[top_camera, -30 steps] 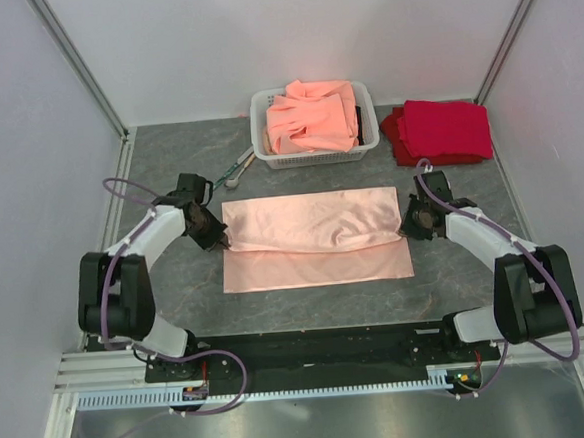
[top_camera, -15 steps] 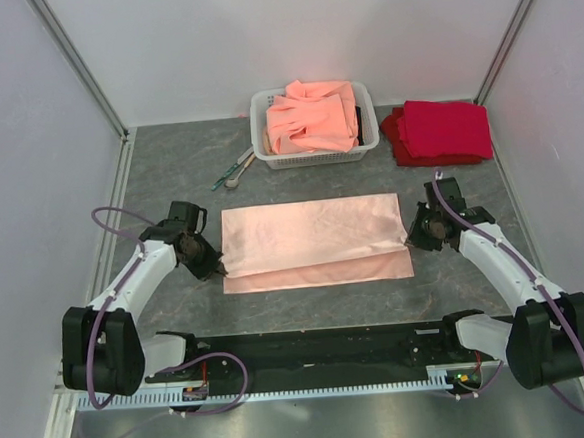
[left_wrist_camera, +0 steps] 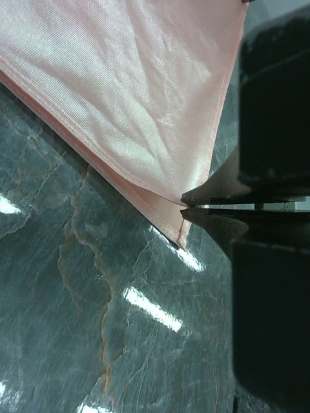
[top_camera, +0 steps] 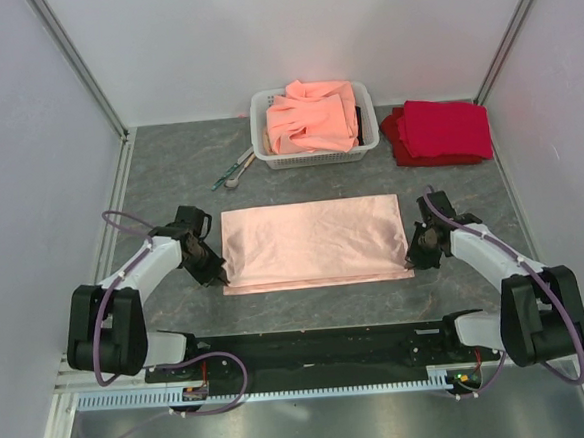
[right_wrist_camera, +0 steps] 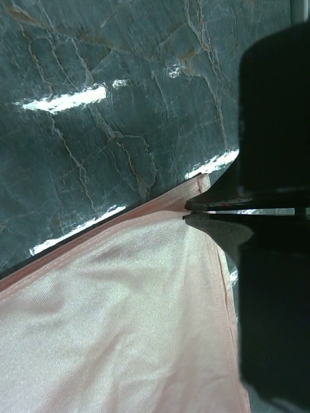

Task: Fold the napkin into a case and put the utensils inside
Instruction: Fold and flatten the napkin at the center of the board.

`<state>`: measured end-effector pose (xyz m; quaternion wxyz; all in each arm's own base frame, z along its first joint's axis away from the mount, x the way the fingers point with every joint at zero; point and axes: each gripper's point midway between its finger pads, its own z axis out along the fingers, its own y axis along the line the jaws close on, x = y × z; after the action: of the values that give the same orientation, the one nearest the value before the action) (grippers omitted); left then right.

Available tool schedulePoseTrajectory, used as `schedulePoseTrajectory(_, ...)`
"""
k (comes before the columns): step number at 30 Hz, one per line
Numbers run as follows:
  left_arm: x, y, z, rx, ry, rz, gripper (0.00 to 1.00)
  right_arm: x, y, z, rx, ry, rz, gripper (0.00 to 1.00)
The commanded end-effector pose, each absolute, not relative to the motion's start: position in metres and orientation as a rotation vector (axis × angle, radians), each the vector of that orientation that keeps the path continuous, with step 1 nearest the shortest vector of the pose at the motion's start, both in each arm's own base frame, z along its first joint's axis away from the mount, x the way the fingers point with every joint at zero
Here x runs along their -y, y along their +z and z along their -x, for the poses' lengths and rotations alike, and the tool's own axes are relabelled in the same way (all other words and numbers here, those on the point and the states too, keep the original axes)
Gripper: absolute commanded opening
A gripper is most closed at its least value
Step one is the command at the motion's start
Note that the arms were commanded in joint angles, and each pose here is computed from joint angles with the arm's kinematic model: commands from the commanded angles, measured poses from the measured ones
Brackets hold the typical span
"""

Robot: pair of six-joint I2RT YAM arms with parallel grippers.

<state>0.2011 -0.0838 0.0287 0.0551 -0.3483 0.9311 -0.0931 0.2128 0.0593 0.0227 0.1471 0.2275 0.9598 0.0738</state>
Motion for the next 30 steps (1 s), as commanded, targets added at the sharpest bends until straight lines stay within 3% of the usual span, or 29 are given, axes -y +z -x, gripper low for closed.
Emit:
schedulePoseTrajectory(1,0.085,0.024,-0.205,-2.819,-0.286,1.076,0.02,-0.057,0.020,-0.218,-2.739,0.205,-0.670,0.00)
schedulePoseTrajectory(15,0.092,0.036,-0.198,-2.820,-0.360,1.082,0.02,-0.050,0.041,-0.204,-2.701,0.173,-0.739,0.00)
schedulePoseTrajectory(30,0.085,0.016,-0.188,-2.877,-0.253,1.131,0.02,-0.046,0.010,-0.192,-2.780,0.098,-0.772,0.00)
